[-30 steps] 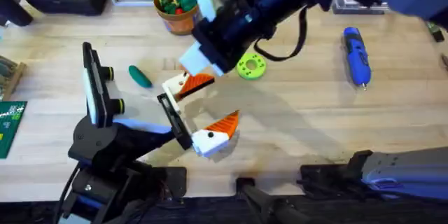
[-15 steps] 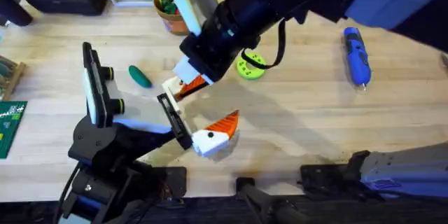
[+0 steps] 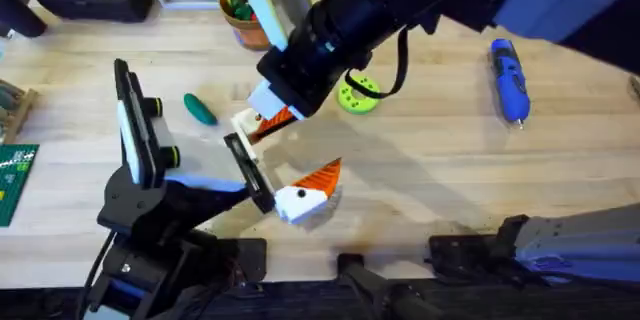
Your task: Pick up the gripper from the table and insert it into the empty holder that is missing its gripper. Then pick up a screw, insert it into the mounting hole, and use the screwdriver to tighten it. Finally, clean up the table by picking up the vegetable and placing it into the bucket.
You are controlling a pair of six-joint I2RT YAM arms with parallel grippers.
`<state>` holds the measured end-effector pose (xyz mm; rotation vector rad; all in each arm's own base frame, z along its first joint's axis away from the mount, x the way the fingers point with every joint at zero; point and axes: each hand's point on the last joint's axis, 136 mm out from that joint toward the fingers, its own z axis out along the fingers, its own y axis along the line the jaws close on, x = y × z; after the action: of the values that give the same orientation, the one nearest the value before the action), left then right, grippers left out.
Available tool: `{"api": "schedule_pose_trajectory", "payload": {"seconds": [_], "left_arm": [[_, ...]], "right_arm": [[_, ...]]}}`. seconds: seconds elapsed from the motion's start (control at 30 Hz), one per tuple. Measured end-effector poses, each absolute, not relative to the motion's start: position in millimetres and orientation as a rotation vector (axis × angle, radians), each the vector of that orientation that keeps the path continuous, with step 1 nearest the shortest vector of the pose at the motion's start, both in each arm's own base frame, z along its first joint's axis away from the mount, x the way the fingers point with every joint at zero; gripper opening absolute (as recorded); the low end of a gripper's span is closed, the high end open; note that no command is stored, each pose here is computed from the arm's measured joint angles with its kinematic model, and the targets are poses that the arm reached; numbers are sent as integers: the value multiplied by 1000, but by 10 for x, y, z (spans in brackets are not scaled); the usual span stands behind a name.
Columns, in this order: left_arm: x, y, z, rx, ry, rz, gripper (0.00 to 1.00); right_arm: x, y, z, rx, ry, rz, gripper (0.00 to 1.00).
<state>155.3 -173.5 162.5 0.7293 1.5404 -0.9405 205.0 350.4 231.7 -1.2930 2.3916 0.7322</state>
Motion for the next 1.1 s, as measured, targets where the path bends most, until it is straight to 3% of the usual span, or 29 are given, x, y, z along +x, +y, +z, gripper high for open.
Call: {"api": "schedule_pose_trajectory", "payload": {"seconds": [1.1], "left_arm": [[1547,-1738,1622,756,1524,-918,986]], "right_arm": [[2105,3555,2171,-1322,2389,626,7]]}}
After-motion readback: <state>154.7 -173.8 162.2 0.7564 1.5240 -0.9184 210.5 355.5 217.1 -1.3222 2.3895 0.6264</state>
